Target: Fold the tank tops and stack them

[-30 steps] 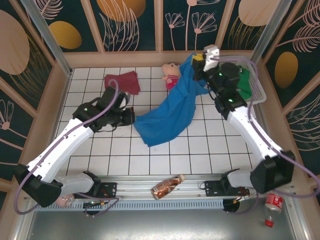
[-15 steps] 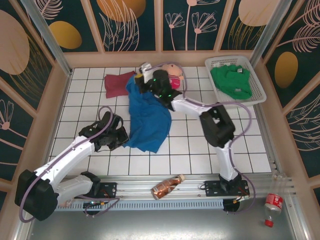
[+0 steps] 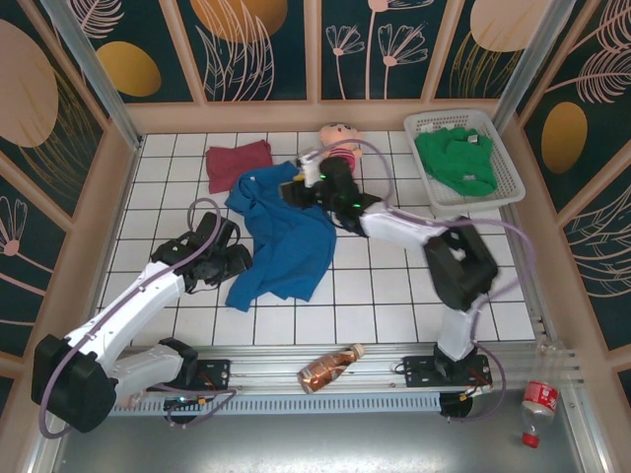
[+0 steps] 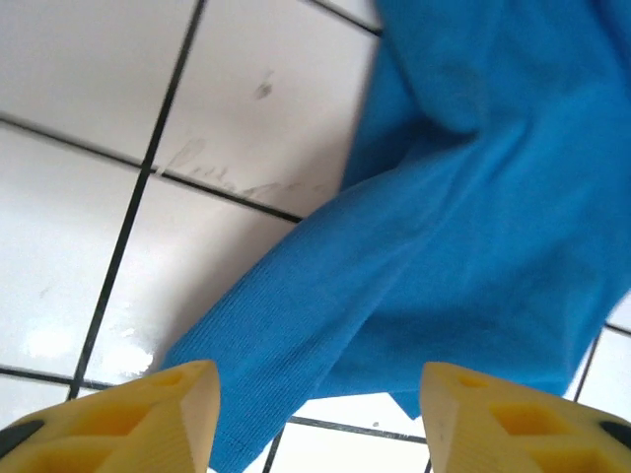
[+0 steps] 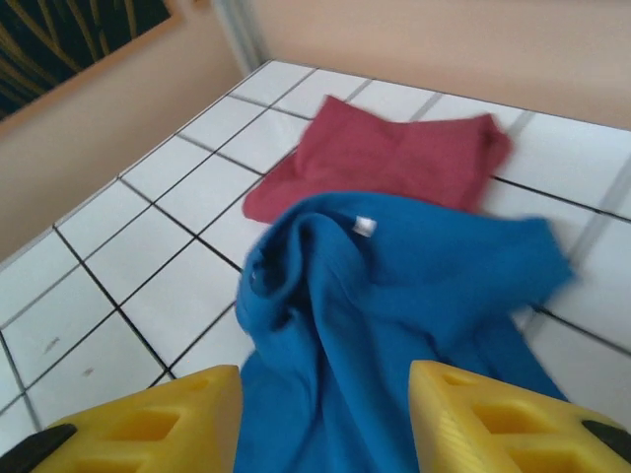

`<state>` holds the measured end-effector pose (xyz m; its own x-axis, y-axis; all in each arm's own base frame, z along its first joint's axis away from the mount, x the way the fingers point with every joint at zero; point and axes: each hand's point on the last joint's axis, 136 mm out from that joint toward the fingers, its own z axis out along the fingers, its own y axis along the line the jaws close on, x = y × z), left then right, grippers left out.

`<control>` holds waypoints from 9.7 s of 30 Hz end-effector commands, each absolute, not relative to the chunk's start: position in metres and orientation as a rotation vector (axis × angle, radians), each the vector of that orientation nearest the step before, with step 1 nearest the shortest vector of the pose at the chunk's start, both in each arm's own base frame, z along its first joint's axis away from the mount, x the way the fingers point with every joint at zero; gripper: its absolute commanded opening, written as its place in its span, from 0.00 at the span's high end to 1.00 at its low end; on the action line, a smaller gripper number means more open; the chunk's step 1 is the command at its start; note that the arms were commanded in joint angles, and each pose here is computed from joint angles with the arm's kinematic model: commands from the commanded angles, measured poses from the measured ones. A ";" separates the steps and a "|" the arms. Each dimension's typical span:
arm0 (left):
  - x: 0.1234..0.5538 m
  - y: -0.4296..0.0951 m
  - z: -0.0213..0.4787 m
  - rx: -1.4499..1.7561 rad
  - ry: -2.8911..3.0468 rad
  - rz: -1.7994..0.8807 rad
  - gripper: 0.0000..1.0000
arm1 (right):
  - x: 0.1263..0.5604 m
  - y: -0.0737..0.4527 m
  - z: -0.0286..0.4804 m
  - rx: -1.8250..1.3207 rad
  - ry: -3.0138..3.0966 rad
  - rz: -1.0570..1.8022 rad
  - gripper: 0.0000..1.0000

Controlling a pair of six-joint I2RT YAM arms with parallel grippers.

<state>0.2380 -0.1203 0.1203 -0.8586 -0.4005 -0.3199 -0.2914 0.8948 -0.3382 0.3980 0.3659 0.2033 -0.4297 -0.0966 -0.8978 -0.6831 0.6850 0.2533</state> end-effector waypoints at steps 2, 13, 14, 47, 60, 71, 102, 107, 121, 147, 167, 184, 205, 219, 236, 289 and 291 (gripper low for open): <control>0.237 -0.139 0.128 -0.243 2.713 -0.476 0.40 | 0.342 0.310 0.196 -0.513 2.082 0.755 0.51; 0.206 -0.137 0.053 -0.137 2.952 -0.243 0.40 | 0.242 0.299 0.078 -0.528 2.408 0.802 0.49; 0.205 -0.142 0.052 -0.131 2.951 -0.273 0.40 | 0.240 0.303 0.070 -0.554 2.420 0.799 0.49; 0.207 -0.127 0.075 -0.102 2.983 0.044 0.97 | 0.193 0.349 0.044 -0.900 2.405 0.612 0.53; 0.226 -0.106 0.105 -0.220 2.903 -0.022 1.00 | 0.203 0.345 0.036 -0.915 2.417 0.498 0.93; 0.297 -0.158 0.248 -0.243 2.555 -0.426 1.00 | 0.295 0.224 0.209 -0.429 2.087 0.312 1.00; 0.447 -0.111 0.524 -0.463 1.730 -0.494 1.00 | 0.421 0.155 0.552 -0.393 1.275 0.298 1.00; 0.431 -0.119 0.491 -0.441 1.890 -0.511 1.00 | 0.398 0.171 0.519 -0.481 1.443 0.433 1.00; 0.276 -0.142 0.160 -0.810 2.471 -0.872 1.00 | 0.259 0.202 0.234 -0.558 2.209 0.764 1.00; 0.278 -0.096 0.095 -0.801 2.604 -0.408 0.61 | 0.336 0.248 0.133 -0.485 2.378 0.439 0.63; 0.252 -0.125 0.081 -0.268 2.851 -0.212 0.43 | 0.339 0.302 0.048 -0.670 2.454 0.364 0.64; 0.273 -0.104 0.049 -0.193 2.848 0.061 0.44 | 0.350 0.277 0.035 -0.621 2.464 0.190 0.95; 0.280 -0.123 0.036 -0.183 2.873 -0.144 0.54 | 0.346 0.256 0.075 -0.517 2.396 0.276 0.98; 0.291 -0.108 0.028 -0.139 2.879 0.033 0.75 | 0.336 0.253 0.073 -0.514 2.415 0.299 0.99; 0.316 -0.077 0.071 -0.221 2.801 0.118 1.00 | 0.308 0.245 0.074 -0.490 2.423 0.397 0.94; 0.411 -0.046 0.372 -0.486 2.091 -0.018 1.00 | 0.371 0.131 0.421 -0.283 1.545 0.118 1.00; 0.418 -0.042 0.428 -0.495 1.957 -0.039 1.00 | 0.372 0.127 0.471 -0.289 1.411 0.083 1.00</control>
<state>0.4153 -0.0618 0.3747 -0.4781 -0.3528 -0.8043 -0.2761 0.9297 -0.2437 0.3680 0.1383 0.3899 -0.0987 -0.0488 -0.9939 -0.2922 0.9562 -0.0179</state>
